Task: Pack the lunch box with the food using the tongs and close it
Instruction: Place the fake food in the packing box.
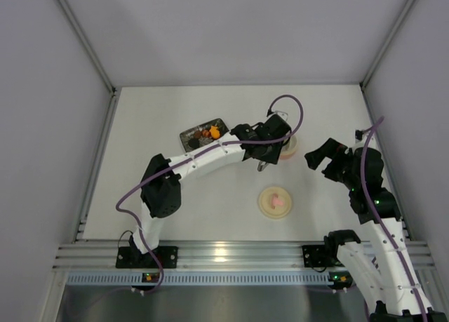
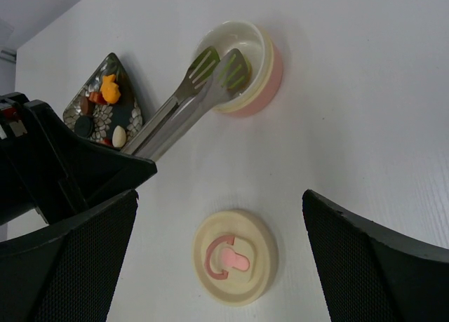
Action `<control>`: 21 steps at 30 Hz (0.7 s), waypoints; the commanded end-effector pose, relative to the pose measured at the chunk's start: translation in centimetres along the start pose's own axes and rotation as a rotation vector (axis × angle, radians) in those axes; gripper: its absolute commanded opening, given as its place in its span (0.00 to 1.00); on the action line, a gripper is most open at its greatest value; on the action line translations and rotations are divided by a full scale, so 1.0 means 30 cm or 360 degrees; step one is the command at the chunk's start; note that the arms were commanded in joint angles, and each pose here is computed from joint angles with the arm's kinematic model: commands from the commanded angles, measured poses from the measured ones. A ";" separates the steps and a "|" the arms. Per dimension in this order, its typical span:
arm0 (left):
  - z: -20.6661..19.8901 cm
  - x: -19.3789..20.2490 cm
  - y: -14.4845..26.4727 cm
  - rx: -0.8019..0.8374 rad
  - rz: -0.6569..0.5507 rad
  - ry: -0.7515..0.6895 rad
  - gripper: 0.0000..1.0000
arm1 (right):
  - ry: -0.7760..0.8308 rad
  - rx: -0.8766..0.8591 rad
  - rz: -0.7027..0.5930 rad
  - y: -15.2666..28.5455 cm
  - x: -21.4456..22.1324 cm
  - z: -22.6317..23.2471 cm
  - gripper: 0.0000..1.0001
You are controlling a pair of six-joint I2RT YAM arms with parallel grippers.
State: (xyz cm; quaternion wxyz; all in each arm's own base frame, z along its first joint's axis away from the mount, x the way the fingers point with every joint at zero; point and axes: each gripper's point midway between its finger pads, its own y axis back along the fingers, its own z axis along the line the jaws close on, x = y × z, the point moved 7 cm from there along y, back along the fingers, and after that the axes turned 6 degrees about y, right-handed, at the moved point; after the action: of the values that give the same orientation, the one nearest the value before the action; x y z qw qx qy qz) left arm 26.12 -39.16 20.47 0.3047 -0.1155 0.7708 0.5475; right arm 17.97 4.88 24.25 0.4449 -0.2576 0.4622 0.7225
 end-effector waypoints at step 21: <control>-0.061 -0.103 0.017 0.0101 -0.0198 0.0024 0.53 | 0.0012 0.0008 -0.0061 0.023 -0.025 0.000 1.00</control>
State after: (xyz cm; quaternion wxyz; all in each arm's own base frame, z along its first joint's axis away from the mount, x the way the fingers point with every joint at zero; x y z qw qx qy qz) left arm 26.93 -40.30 20.95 0.3148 -0.1303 0.7764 0.5303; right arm 17.81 4.86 24.44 0.4480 -0.2619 0.4590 0.7211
